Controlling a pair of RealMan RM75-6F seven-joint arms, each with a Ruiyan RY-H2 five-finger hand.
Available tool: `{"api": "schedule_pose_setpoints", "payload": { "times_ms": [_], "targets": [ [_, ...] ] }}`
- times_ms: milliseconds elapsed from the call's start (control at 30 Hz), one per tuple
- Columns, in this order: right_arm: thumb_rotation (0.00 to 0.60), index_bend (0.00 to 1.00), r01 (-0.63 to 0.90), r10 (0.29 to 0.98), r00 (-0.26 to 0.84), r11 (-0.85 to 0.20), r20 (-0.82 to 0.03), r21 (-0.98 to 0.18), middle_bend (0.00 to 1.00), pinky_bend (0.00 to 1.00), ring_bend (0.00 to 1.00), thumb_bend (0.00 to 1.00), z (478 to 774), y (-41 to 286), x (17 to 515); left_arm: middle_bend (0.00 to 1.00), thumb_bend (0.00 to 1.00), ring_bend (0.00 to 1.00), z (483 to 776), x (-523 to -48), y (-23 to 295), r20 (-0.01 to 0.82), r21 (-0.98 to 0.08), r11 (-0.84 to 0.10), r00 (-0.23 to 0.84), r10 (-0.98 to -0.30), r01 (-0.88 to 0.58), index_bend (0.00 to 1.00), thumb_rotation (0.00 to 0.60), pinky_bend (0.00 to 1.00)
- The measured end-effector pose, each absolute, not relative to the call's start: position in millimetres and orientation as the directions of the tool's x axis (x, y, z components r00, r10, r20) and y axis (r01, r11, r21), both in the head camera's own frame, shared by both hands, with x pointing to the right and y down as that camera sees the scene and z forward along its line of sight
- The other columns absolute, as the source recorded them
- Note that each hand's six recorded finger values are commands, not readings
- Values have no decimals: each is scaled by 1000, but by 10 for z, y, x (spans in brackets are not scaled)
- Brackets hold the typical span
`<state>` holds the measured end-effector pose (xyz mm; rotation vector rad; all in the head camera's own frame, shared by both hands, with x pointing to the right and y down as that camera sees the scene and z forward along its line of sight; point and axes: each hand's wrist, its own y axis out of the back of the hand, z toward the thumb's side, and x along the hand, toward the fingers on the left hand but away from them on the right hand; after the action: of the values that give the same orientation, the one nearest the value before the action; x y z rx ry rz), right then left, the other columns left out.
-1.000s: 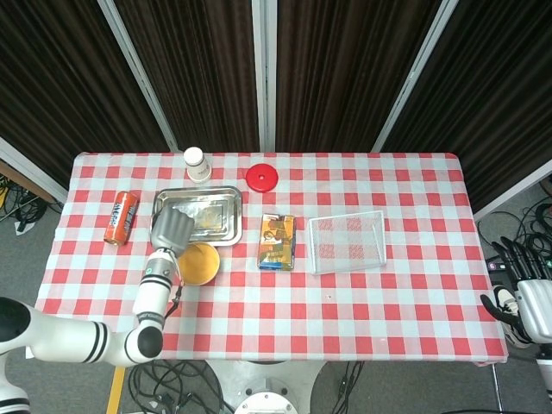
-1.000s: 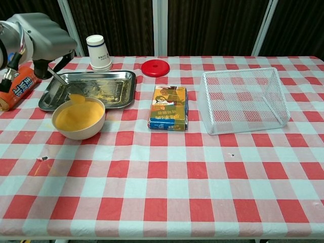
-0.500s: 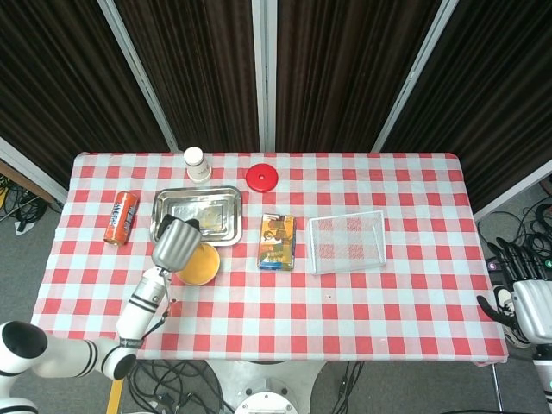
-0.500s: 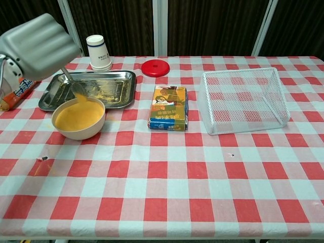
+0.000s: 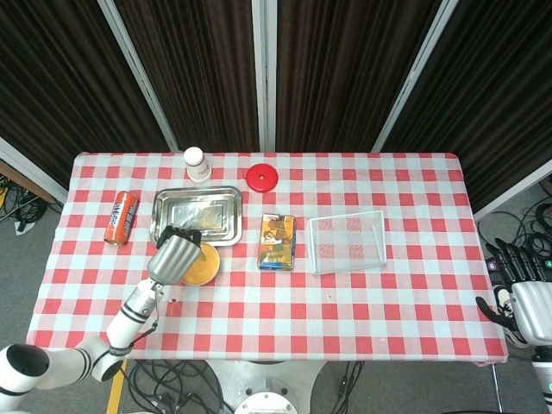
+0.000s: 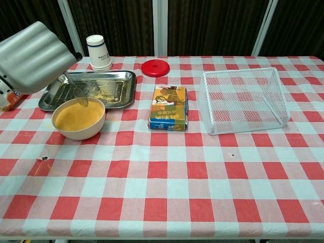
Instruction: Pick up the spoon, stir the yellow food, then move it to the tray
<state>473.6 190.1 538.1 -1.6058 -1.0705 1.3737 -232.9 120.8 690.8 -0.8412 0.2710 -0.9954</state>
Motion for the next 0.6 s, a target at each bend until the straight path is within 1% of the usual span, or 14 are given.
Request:
{"api": "schedule_pose_setpoints", "payload": {
  "times_ms": [267, 433, 600],
  "targets": [
    [600, 0, 121, 930, 75, -366, -359, -923, 31, 0, 0, 197, 5386, 1893, 4731, 904, 438, 885, 6904, -2312, 1188, 126, -766, 283, 567, -814, 577, 680, 600, 930],
    [600, 0, 121, 930, 75, -366, -360, -923, 31, 0, 0, 197, 5389, 1888, 4732, 897, 435, 876, 6910, -2325, 1171, 120, -770, 279, 560, -820, 574, 679, 600, 931],
    [600, 0, 121, 930, 75, -368, -361, -922, 31, 0, 0, 197, 5393, 1883, 4732, 901, 437, 876, 6878, -2290, 1197, 87, -796, 305, 598, -797, 523, 681, 600, 935]
  ]
}}
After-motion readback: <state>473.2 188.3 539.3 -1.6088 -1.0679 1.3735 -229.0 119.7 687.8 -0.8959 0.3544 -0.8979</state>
